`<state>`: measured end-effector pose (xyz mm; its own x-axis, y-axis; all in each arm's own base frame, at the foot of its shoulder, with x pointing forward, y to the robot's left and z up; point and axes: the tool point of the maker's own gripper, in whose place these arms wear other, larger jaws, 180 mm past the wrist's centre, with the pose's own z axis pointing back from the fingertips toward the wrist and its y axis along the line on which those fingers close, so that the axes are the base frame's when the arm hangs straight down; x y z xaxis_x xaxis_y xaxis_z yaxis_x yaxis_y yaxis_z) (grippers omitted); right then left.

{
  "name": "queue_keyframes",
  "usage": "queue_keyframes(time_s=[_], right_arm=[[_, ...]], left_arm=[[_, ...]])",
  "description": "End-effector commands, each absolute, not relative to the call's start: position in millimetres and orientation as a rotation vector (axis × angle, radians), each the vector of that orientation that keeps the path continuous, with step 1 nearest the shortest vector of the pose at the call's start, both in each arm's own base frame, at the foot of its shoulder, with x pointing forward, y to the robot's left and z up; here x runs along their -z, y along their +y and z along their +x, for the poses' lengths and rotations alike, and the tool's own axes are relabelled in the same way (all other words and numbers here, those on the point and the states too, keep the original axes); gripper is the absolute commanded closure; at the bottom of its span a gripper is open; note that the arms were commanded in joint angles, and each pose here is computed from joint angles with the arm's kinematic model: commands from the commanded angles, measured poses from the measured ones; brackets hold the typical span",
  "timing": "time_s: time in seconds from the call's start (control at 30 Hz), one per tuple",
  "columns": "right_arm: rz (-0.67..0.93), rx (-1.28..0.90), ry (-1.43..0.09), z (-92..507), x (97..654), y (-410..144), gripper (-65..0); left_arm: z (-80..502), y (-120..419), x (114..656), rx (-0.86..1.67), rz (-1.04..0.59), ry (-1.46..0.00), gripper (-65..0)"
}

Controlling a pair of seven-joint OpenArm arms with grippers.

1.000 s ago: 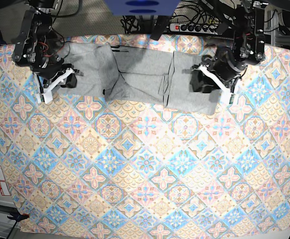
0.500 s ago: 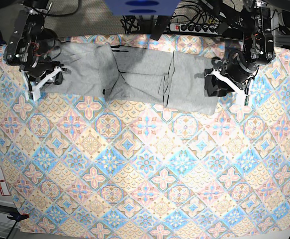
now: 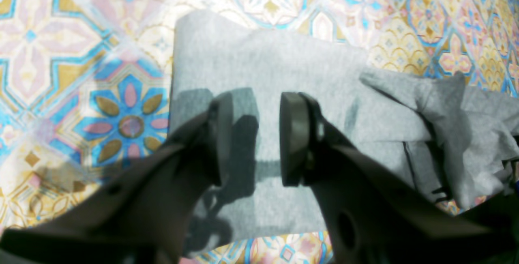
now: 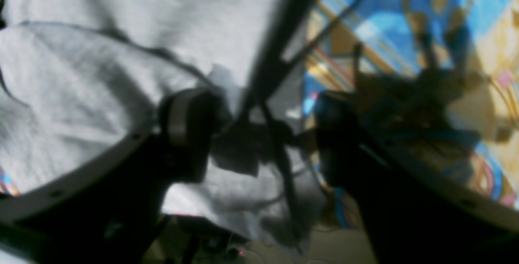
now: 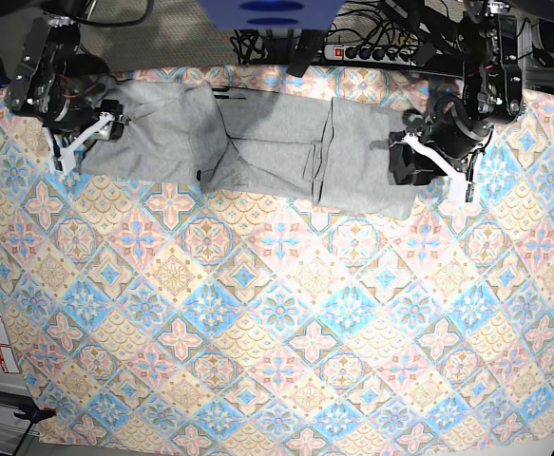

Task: Fold the T-shirt properly
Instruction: 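Regrasp the shirt ends and press them inward toward the middle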

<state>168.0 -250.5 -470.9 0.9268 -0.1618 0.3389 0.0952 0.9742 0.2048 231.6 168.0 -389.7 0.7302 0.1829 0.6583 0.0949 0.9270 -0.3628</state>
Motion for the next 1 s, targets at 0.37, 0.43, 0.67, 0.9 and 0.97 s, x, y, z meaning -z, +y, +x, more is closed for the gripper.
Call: queue_keyframes(time_s=[0.37,0.43,0.67,0.9,0.97], right_arm=[[0.276,0.162,-0.273,149,498,-232,-46.0],[0.338,0.191,-0.297,153,494,-222,-45.2],[0.504,0.175,-0.279,150,489,-176,-29.7],[0.503,0.179,-0.282,151,489,-177,-13.0],[0.502,0.181,-0.293,155,488,-179,-9.1]], left_arm=[[236,169,382,-0.042,-0.396,-0.786,-19.0],[236,169,382,-0.042,-0.396,-0.786,-19.0],[236,169,381,-0.04,-0.396,-0.788,-19.0],[236,170,381,-0.042,-0.394,-0.789,-19.0],[236,170,381,-0.042,-0.394,-0.789,-19.0]])
